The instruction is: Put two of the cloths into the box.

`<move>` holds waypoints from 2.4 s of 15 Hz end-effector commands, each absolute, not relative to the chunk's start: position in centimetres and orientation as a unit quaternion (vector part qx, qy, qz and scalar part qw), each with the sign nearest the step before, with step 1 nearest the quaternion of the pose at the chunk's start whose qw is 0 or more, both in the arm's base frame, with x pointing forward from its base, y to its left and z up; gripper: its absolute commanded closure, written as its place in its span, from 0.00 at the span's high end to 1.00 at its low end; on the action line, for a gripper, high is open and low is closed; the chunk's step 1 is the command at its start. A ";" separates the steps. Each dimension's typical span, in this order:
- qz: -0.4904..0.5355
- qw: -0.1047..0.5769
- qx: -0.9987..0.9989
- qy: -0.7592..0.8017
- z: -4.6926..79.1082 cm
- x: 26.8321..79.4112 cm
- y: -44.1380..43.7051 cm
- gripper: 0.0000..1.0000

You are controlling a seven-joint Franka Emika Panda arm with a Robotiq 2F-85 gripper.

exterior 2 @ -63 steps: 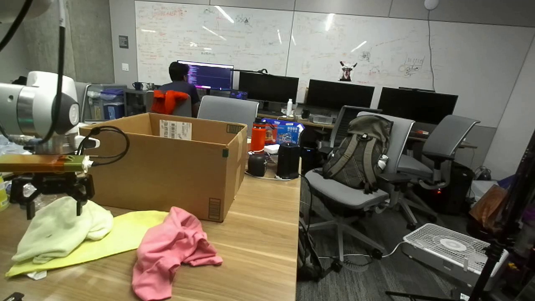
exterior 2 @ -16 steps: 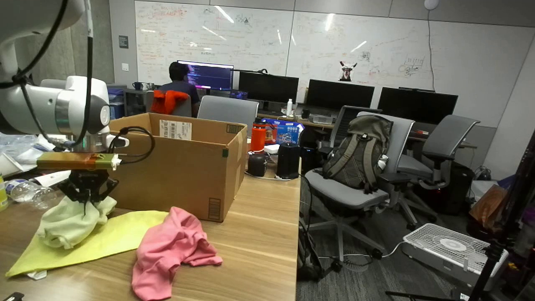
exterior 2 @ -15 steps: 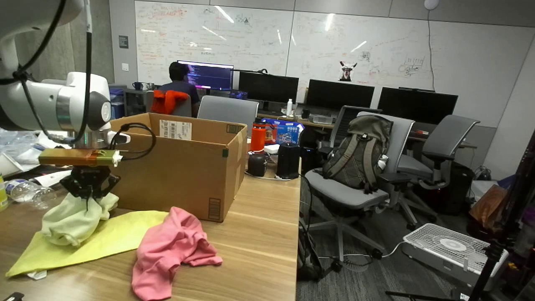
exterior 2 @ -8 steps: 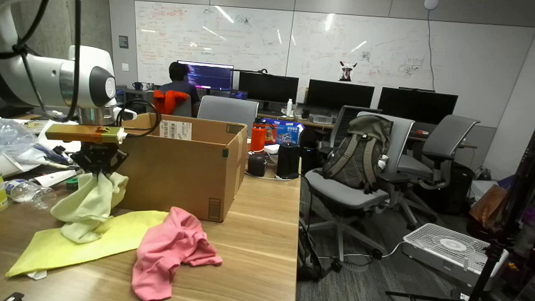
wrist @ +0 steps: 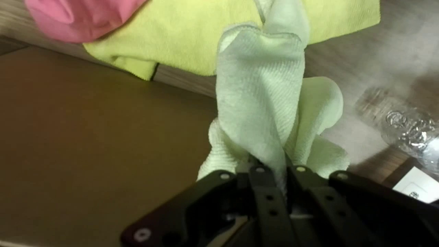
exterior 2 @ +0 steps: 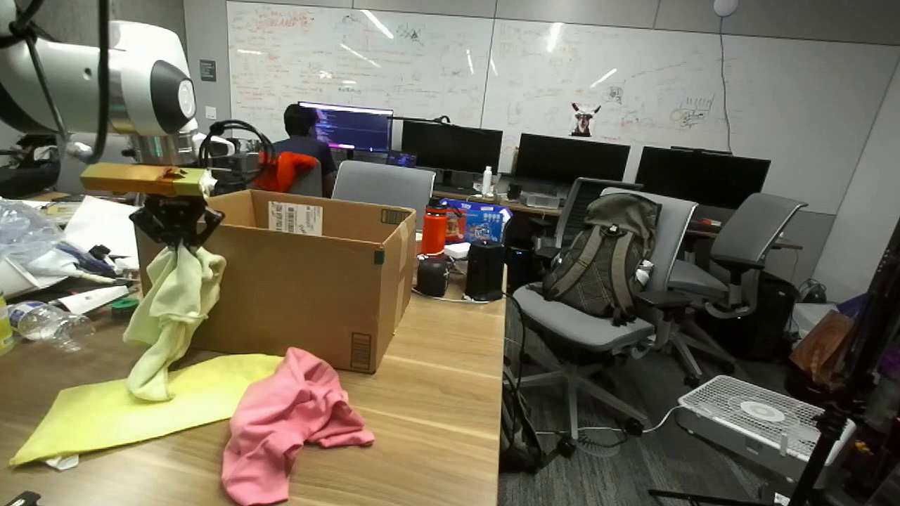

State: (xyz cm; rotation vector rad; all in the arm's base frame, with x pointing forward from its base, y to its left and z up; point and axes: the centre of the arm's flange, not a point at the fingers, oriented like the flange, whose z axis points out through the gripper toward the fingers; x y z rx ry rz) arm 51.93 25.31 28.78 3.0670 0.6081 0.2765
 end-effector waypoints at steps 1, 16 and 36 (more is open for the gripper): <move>0.141 0.010 0.974 0.177 34.4 52.7 25.2 0.02; 0.257 0.040 0.961 0.090 53.4 60.0 21.4 0.02; 0.265 0.107 0.956 0.063 58.7 70.0 19.2 0.02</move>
